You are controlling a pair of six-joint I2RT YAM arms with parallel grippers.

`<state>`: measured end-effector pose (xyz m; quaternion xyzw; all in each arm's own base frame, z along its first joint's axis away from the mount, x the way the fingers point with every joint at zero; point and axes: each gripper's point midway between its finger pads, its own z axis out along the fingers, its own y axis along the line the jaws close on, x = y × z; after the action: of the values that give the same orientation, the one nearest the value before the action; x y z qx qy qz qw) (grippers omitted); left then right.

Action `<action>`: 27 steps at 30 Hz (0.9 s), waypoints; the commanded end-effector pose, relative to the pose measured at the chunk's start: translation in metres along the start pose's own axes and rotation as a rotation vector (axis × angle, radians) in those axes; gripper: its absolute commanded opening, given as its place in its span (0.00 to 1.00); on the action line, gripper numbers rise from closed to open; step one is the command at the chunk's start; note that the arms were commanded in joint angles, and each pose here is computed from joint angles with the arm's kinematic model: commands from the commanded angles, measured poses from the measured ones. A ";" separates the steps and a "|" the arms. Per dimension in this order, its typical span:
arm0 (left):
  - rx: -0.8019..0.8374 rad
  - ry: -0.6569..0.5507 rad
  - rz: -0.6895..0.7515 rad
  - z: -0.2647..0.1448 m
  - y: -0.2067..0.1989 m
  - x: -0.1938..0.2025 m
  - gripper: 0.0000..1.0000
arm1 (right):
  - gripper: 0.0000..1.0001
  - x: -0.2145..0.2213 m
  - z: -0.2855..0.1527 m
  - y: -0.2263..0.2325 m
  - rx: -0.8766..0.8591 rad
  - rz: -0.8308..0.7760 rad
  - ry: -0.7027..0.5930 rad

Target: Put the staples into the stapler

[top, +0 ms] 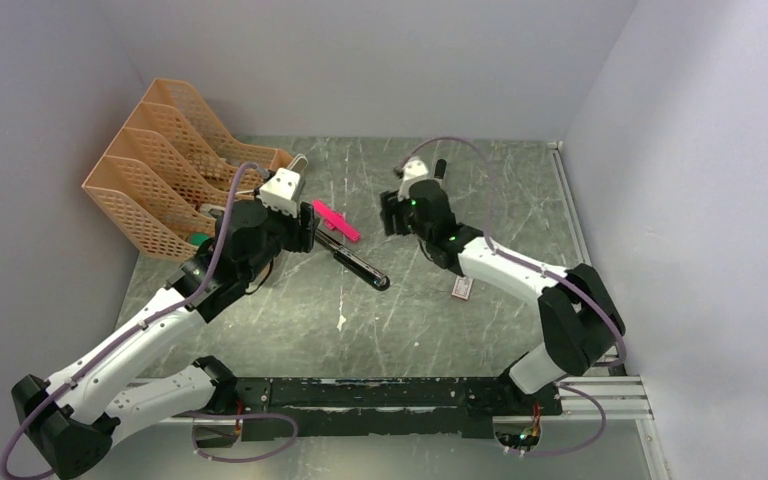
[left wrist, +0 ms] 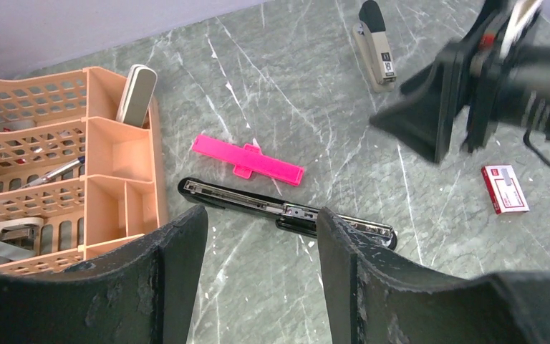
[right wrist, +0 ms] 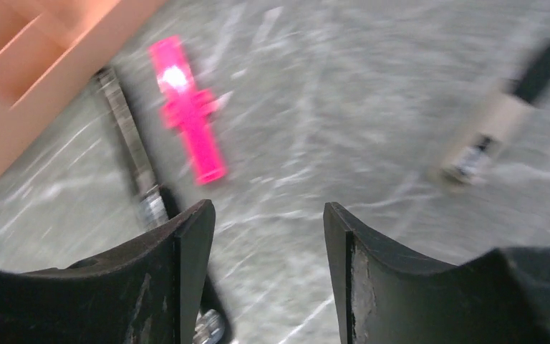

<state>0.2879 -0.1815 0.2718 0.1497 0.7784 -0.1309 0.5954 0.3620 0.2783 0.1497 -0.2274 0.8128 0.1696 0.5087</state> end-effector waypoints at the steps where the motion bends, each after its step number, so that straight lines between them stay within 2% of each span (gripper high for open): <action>1: -0.016 -0.029 -0.025 -0.004 0.004 -0.005 0.62 | 0.63 -0.018 -0.008 -0.095 0.424 0.196 -0.085; 6: -0.006 -0.021 -0.023 -0.004 0.002 -0.004 0.62 | 0.69 -0.010 0.005 -0.149 0.643 0.271 -0.022; 10: 0.002 -0.026 -0.028 -0.005 0.001 -0.005 0.62 | 0.72 -0.002 0.019 -0.183 0.720 0.315 0.016; 17: 0.013 -0.019 -0.027 -0.004 -0.001 -0.004 0.62 | 0.71 0.032 0.055 -0.211 0.699 0.357 0.119; 24: 0.012 -0.016 -0.026 -0.004 -0.001 -0.002 0.62 | 0.66 0.059 0.083 -0.212 0.633 0.357 0.186; 27: 0.012 -0.013 -0.026 -0.003 -0.001 -0.002 0.62 | 0.61 0.067 0.088 -0.212 0.626 0.351 0.205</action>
<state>0.2854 -0.1811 0.2747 0.1451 0.7762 -0.1384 0.5978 0.5128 0.1273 0.0484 0.0747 0.8947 -0.0344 0.4390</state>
